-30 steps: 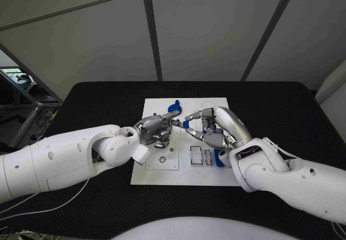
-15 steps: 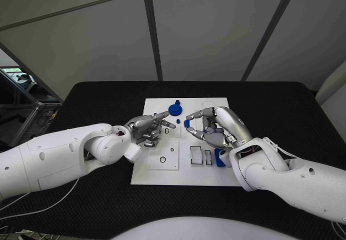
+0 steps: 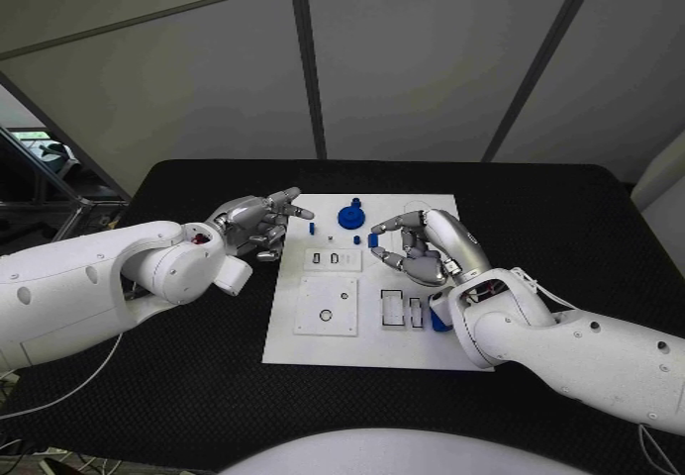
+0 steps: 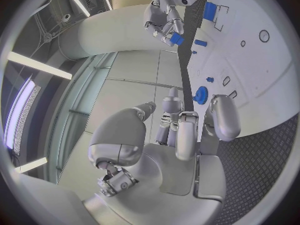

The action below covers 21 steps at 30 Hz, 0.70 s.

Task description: Assemble the parts on the task board

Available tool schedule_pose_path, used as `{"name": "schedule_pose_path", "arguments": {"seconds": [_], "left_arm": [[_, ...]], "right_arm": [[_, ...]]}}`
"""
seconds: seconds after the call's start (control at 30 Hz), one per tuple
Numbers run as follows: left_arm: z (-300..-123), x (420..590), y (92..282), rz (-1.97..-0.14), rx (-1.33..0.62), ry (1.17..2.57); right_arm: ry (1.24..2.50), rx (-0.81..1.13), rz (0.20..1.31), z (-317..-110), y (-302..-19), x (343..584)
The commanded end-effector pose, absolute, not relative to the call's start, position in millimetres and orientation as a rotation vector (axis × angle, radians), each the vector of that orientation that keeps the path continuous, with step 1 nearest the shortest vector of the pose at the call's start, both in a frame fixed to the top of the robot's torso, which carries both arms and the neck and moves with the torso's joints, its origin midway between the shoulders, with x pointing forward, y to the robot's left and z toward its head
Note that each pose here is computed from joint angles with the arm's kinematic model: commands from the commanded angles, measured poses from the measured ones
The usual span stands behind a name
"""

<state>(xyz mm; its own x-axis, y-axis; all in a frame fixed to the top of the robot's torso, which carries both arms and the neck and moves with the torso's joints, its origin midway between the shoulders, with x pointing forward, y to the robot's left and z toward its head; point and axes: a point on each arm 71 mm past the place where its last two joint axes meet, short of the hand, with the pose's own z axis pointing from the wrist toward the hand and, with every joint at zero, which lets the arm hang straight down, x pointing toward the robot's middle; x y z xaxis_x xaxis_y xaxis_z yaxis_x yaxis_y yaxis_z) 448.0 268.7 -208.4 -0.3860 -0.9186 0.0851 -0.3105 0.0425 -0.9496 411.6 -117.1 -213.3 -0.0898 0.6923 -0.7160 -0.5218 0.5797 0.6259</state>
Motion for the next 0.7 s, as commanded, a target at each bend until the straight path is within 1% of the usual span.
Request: {"name": "schedule_pose_path", "arguments": {"seconds": [0.03, 0.47, 0.7], "left_arm": [[-198.9, 449.4, 270.9, -1.382, -1.221, 1.669], [-171.6, 455.7, 272.7, -1.437, -1.176, 1.561], [-165.3, 458.8, 270.6, -1.452, -1.18, 1.541]], "right_arm": [[1.368, 0.211, 1.025, -218, -114, 416], [1.448, 0.228, 1.023, -229, -94, 430], [1.503, 0.232, 1.006, -233, -84, 439]]}}
